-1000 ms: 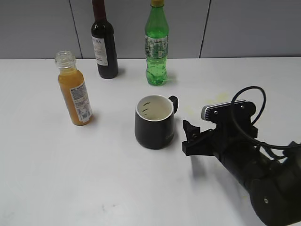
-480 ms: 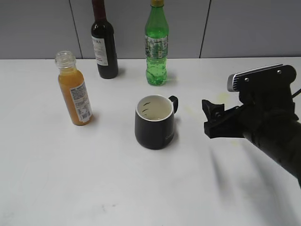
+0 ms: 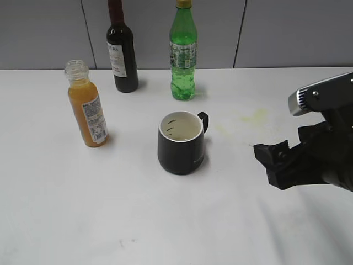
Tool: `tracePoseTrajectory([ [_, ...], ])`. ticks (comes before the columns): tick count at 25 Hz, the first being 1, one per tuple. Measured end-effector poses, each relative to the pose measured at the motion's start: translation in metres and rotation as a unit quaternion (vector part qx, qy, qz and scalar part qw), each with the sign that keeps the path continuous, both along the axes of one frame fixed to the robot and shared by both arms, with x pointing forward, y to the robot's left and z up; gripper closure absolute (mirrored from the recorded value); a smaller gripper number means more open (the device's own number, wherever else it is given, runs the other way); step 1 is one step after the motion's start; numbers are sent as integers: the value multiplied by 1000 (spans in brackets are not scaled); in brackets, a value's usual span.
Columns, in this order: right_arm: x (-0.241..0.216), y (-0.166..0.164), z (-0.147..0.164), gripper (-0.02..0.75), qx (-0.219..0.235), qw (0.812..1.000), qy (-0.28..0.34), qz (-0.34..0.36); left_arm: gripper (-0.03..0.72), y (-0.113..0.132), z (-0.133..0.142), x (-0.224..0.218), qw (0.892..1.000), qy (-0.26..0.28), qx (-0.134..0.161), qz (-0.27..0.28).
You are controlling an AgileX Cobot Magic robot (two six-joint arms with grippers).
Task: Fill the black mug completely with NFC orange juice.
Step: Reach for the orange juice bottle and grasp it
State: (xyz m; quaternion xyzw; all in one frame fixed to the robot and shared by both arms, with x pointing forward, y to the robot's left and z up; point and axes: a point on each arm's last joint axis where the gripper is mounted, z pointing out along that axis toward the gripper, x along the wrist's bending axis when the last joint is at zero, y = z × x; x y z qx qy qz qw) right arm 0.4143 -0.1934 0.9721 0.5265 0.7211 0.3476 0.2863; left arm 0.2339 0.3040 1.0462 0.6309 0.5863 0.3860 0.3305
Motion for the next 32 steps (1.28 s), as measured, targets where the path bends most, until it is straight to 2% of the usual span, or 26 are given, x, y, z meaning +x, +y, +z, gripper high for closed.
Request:
tracePoseTrajectory([
  [14, -8, -6, 5, 111, -23, 1000, 2, 19, 454, 0, 0, 0, 1000, 0, 0, 0],
  [17, -9, -5, 5, 115, -50, 997, -20, 54, 454, 0, 0, 0, 1000, 0, 0, 0],
  [20, -11, 3, 6, 122, -30, 993, -44, 102, 454, 0, 0, 0, 1000, 0, 0, 0],
  [22, -14, 10, 6, 123, 10, 992, -31, 125, 454, 0, 0, 0, 1000, 0, 0, 0],
  [25, -22, 17, 2, 127, 18, 985, 3, 173, 454, 0, 0, 0, 1000, 0, 0, 0],
  [29, -37, 15, 4, 134, 24, 977, 47, 206, 454, 0, 0, 0, 1000, 0, 0, 0],
  [32, -51, 3, 9, 141, -1, 975, 88, 204, 454, 0, 0, 0, 1000, 0, 0, 0],
])
